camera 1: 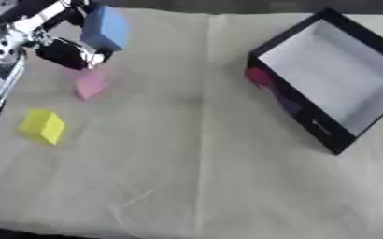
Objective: Pick up the objects with one hand, pass them to the other hand, and then place them into the box on the other side of the table.
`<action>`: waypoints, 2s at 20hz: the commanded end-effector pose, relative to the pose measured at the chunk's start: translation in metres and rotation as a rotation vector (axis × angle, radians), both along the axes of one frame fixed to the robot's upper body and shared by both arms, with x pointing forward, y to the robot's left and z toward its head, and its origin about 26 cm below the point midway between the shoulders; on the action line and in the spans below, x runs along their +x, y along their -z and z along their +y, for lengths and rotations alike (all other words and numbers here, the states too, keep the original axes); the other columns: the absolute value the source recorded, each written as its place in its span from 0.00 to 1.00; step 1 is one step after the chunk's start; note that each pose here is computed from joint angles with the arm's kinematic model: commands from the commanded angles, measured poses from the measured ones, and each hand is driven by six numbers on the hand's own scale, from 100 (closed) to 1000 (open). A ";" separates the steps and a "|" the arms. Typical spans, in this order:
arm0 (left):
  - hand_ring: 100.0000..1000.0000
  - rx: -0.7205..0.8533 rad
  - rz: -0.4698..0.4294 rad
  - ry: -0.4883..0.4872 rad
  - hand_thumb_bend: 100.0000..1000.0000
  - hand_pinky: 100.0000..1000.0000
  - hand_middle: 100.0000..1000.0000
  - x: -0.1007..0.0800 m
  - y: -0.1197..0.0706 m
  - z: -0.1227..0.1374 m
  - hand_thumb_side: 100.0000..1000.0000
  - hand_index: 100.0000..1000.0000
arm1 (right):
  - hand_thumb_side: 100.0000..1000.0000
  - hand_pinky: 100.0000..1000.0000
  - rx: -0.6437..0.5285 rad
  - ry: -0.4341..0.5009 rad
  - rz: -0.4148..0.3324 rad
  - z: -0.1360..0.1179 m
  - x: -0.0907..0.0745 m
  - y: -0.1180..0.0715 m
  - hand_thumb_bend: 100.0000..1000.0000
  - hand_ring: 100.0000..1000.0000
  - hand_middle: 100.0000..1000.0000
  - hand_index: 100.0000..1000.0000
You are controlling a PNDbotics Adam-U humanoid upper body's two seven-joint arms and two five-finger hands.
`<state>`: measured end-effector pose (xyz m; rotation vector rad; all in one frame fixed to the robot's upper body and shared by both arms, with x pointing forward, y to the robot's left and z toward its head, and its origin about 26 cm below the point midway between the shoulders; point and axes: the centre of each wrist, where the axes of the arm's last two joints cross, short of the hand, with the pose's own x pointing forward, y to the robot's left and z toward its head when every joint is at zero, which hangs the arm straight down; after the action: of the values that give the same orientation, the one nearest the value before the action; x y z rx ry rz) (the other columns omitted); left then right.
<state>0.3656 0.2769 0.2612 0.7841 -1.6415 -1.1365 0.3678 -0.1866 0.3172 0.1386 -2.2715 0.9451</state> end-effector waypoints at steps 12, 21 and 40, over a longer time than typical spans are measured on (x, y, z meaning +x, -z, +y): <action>0.55 -0.058 -0.111 0.072 0.00 0.74 0.58 -0.006 0.011 -0.029 0.00 0.51 | 0.38 0.87 -0.155 -0.098 -0.013 0.060 0.003 -0.001 0.00 0.83 0.92 0.90; 0.54 -0.119 -0.117 0.085 0.00 0.74 0.58 0.001 0.022 -0.041 0.00 0.50 | 0.35 0.87 -0.243 -0.124 -0.018 0.092 0.005 0.004 0.00 0.84 0.93 0.91; 0.52 -0.191 -0.140 0.133 0.00 0.72 0.56 0.008 0.027 -0.065 0.00 0.50 | 0.21 0.88 -0.411 -0.126 -0.071 0.124 0.006 0.019 0.00 0.87 0.95 0.92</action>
<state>0.3746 0.2139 0.2232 0.6336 -1.8759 -1.0150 0.3756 -0.0638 0.2887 0.0914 -2.0748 1.4552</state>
